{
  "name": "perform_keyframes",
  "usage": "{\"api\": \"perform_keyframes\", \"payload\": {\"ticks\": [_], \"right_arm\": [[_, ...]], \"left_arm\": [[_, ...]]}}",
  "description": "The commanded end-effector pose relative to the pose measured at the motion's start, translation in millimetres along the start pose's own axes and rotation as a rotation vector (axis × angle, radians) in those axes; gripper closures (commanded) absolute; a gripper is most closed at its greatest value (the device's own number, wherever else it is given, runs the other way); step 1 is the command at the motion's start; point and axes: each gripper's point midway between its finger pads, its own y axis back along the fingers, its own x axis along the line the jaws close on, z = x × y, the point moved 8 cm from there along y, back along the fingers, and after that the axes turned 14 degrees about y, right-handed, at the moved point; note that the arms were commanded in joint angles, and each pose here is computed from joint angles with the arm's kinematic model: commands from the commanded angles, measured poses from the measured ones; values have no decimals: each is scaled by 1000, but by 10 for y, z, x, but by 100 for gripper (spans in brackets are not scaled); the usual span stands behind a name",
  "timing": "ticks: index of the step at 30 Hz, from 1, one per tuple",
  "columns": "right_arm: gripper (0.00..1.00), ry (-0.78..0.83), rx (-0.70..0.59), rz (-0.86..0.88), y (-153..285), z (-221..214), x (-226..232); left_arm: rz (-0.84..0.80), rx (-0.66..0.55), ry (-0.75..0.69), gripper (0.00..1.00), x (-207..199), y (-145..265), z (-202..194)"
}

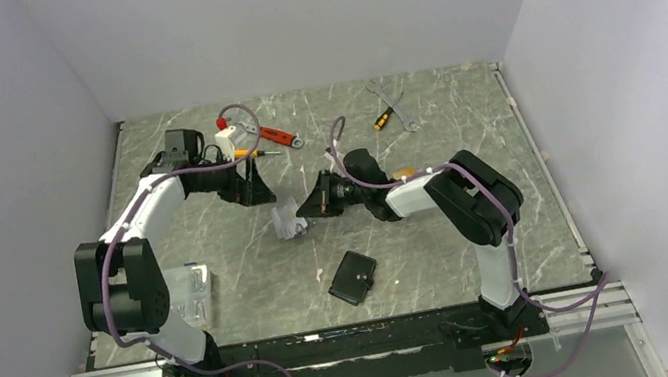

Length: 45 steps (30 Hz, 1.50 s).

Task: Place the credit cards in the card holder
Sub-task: Pick up the credit card from the center of the board.

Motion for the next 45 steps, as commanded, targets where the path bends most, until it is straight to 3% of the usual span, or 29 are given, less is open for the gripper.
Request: {"api": "perform_keyframes", "payload": {"ticks": [1, 9, 13, 20, 34, 37, 45], "right_arm": [[100, 92, -111, 163, 161, 301, 424], [100, 106, -149, 220, 292, 367, 597], [100, 106, -165, 238, 294, 404, 637], [100, 101, -193, 258, 260, 483, 681], [100, 83, -154, 267, 147, 325, 705], [100, 82, -151, 267, 136, 302, 717], [100, 85, -149, 312, 136, 307, 809]], "left_arm": [[-171, -19, 96, 0, -199, -25, -100], [-224, -67, 219, 1, -175, -28, -259], [-356, -46, 280, 1, -241, -36, -322], [-493, -37, 305, 17, -324, -19, -364], [-526, -79, 294, 41, -303, 50, -311], [-542, -77, 311, 53, -300, 70, -331], [-541, -82, 297, 74, -319, 103, -328]]}}
